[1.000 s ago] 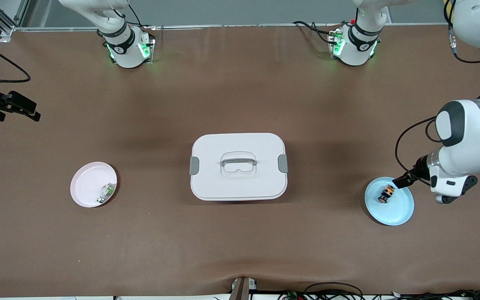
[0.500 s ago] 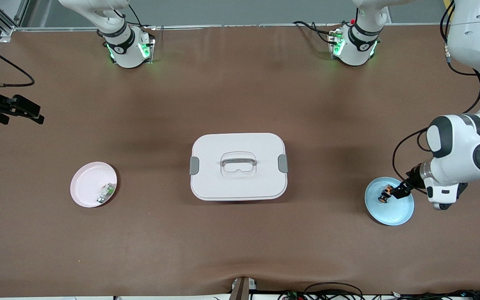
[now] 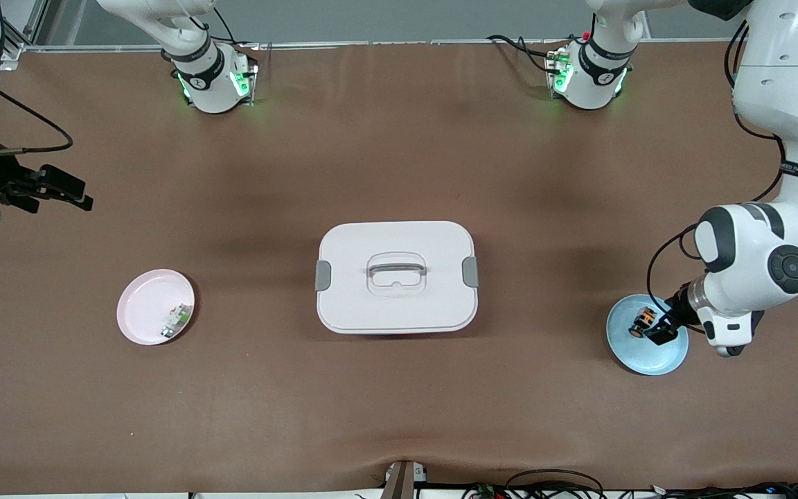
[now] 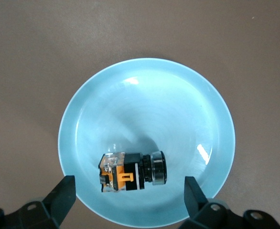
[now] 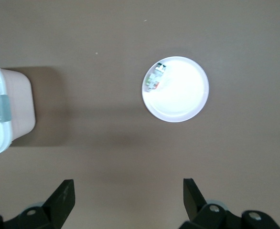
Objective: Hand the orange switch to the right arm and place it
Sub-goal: 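Reach the left gripper down to the orange switch on the blue plate, then grasp the orange switch with the left gripper while the right gripper advances, then lift the orange switch and carry it over the white box, then bring the right gripper to the orange switch held by the left gripper, then close the right gripper on the switch and open the left gripper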
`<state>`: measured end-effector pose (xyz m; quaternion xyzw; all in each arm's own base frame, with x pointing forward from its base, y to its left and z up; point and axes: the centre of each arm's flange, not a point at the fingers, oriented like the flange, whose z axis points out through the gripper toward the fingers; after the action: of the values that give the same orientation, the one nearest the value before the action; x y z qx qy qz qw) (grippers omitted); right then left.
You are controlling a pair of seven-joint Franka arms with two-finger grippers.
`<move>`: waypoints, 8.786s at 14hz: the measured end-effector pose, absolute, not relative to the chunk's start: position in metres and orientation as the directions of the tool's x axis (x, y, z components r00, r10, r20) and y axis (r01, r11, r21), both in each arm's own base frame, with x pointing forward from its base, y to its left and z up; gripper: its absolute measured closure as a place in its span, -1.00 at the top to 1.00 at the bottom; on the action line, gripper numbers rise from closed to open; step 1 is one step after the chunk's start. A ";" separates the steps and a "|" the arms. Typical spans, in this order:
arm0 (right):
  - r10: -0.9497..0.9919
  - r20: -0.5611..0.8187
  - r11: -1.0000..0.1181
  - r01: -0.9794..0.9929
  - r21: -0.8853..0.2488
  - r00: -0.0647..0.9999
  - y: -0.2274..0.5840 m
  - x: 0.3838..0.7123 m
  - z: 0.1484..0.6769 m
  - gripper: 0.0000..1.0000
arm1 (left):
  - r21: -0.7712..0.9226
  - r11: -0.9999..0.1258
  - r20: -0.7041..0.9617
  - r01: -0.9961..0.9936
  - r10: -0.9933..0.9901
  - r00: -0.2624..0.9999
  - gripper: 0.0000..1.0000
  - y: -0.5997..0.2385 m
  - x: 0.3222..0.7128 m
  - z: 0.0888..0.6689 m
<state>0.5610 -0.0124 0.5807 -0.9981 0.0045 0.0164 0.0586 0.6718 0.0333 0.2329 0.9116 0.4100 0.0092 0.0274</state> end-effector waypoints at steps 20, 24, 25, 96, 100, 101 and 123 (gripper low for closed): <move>-0.111 -0.129 -0.941 -0.146 -0.304 0.985 0.081 0.563 0.546 1.00 | 0.055 -0.662 -0.015 0.748 0.748 0.664 1.00 0.031 0.670 0.196; -0.139 -0.133 -0.938 -0.173 -0.300 0.981 0.091 0.563 0.542 1.00 | 0.054 -0.662 -0.017 0.748 0.748 0.663 0.96 0.031 0.670 0.194; -0.149 -0.135 -0.936 -0.184 -0.299 0.980 0.096 0.562 0.543 1.00 | 0.053 -0.662 -0.018 0.748 0.748 0.663 0.94 0.031 0.670 0.193; -0.215 -0.240 -0.514 -0.319 -0.797 0.947 0.301 0.554 0.479 1.00 | -0.075 -0.165 -0.510 0.983 0.854 0.104 0.45 -0.478 0.544 0.496; -0.198 -0.238 -0.524 -0.307 -0.794 0.951 0.330 0.544 0.470 1.00 | -0.072 -0.171 -0.512 0.983 0.852 0.111 0.45 -0.483 0.540 0.497; -0.189 -0.241 -0.530 -0.306 -0.791 0.952 0.336 0.541 0.466 1.00 | -0.071 -0.170 -0.513 0.983 0.851 0.110 0.45 -0.483 0.540 0.498; -0.161 -0.256 -0.536 -0.302 -0.789 0.953 0.345 0.519 0.457 0.24 | -0.059 -0.165 -0.522 0.984 0.846 0.111 0.45 -0.483 0.543 0.503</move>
<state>0.5194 0.3450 0.4572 -0.8729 0.1326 0.0764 0.4633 0.5428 -0.4831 0.5035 0.7293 0.6275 -0.2255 0.1535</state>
